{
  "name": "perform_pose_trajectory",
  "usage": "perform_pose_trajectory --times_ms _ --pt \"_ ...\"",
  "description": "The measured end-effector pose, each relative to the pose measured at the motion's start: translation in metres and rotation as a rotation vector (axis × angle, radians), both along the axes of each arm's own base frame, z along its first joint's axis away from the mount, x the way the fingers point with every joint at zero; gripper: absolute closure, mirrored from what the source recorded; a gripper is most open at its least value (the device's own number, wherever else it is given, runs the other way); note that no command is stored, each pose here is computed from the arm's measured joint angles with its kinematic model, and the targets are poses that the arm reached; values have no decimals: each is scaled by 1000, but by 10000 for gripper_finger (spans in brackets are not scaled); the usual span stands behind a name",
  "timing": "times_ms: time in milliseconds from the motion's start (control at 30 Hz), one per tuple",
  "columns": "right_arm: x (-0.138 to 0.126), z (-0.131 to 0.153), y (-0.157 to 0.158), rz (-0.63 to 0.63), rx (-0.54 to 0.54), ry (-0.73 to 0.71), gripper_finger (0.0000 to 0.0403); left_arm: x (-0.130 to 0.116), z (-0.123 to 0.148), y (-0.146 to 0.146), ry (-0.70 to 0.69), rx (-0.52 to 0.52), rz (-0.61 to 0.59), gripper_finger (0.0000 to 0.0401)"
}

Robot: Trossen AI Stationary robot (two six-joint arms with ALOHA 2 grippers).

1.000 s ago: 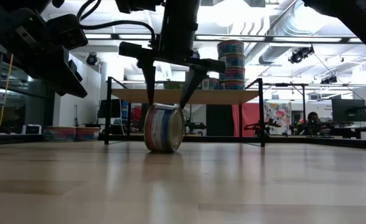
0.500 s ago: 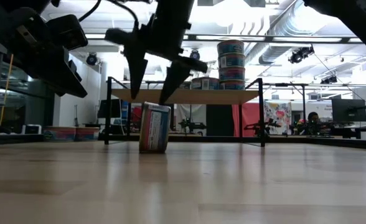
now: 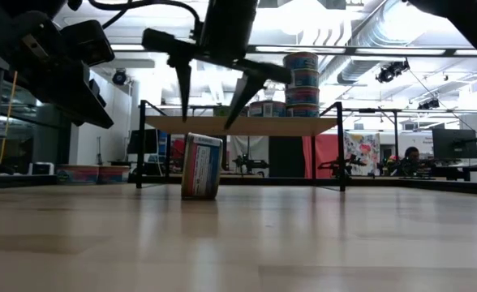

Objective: Stack canned seafood by type on shelf
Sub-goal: Stack the blue tuna can on top of the other blue tuna can on the shelf

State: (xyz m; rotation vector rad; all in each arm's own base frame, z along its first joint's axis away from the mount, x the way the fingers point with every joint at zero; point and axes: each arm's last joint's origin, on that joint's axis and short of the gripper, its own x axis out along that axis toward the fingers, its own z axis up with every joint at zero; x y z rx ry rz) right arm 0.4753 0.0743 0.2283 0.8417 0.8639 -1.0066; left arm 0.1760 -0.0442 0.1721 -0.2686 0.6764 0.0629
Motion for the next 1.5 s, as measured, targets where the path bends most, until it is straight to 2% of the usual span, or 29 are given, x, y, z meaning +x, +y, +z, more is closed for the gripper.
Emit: perform_pose_trajectory --times_ms 633,833,967,1067,1167,1200,1500 --pt "6 -21 -6 20 15 63 143 0 0 -1 4 -24 -8 401" --pt "10 -37 -8 12 43 83 143 0 0 -1 5 -34 1 401" --pt "13 -37 -8 68 35 75 146 0 0 -1 4 -35 1 401" --pt "13 -36 -7 123 45 96 173 0 0 -1 4 -35 1 401" --pt "8 -27 -7 181 37 122 228 0 0 -1 4 -39 5 401" --pt "5 -20 -8 201 28 133 235 0 0 -1 4 -43 11 401" --pt "-44 57 -26 348 -66 267 234 0 0 0 -2 -40 37 401"
